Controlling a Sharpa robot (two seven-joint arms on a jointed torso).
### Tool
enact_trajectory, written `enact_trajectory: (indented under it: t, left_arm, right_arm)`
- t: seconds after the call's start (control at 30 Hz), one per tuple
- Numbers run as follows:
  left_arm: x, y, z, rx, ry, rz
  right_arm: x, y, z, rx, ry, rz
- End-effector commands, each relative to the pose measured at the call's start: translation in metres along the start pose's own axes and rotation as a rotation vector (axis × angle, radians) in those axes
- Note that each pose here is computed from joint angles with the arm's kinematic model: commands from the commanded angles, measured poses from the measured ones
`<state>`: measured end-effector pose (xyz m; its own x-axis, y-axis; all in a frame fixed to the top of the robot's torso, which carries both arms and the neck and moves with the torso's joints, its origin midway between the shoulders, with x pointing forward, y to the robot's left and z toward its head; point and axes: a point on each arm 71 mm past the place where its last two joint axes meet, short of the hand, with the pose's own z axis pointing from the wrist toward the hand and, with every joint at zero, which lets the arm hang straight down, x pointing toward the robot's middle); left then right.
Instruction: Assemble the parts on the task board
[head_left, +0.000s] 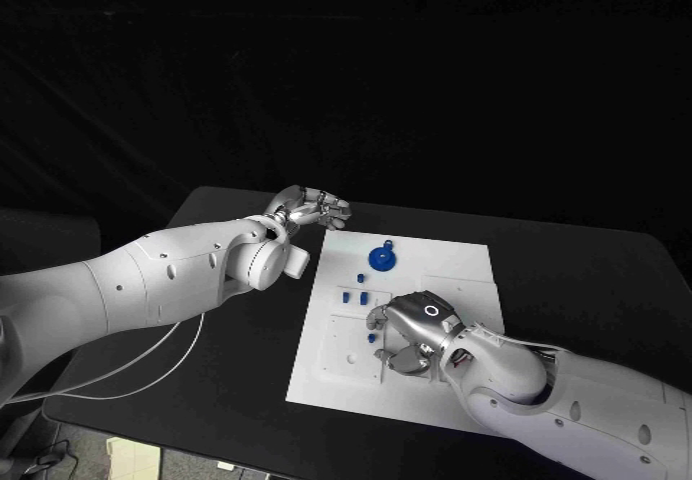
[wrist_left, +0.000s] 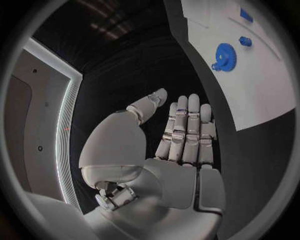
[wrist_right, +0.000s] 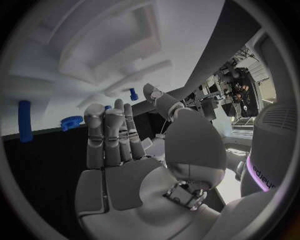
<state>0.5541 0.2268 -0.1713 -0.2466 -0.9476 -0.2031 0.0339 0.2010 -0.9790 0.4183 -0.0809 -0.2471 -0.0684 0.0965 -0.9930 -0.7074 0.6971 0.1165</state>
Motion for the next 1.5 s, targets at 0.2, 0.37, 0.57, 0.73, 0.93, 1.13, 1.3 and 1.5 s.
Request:
enact_trajectory:
  t: [0.2, 0.37, 0.57, 0.73, 0.93, 1.13, 1.3, 1.5]
  left_arm:
    - [-0.0008, -0.0010, 0.0001, 0.006, 0.002, -0.011]
    - [-0.0013, -0.0008, 0.0000, 0.005, 0.003, -0.011]
    - [-0.0016, -0.0007, -0.0003, 0.006, 0.005, -0.012]
    - [-0.0013, -0.0007, -0.0003, 0.007, 0.008, -0.013]
    - [-0.0011, -0.0009, -0.0005, 0.008, 0.010, -0.014]
    - [-0.0013, -0.0008, -0.0007, 0.008, 0.010, -0.014]
    - [-0.0021, -0.0006, -0.0007, 0.007, 0.009, -0.013]
    - [-0.0036, -0.0003, -0.0012, 0.006, 0.005, -0.012]
  right_arm:
    - [-0.038, -0.015, -0.008, 0.057, -0.092, 0.119]
    - [-0.064, -0.035, -0.011, 0.023, -0.061, 0.093]
    - [-0.079, -0.068, -0.019, 0.083, 0.000, -0.003]
    - [-0.077, -0.093, -0.025, 0.132, 0.043, -0.044]
    - [-0.073, -0.103, -0.025, 0.161, 0.076, -0.069]
    - [-0.067, -0.102, -0.024, 0.161, 0.105, -0.069]
    - [-0.060, -0.100, -0.025, 0.156, 0.124, -0.066]
    - [-0.053, -0.102, -0.028, 0.162, 0.153, -0.068]
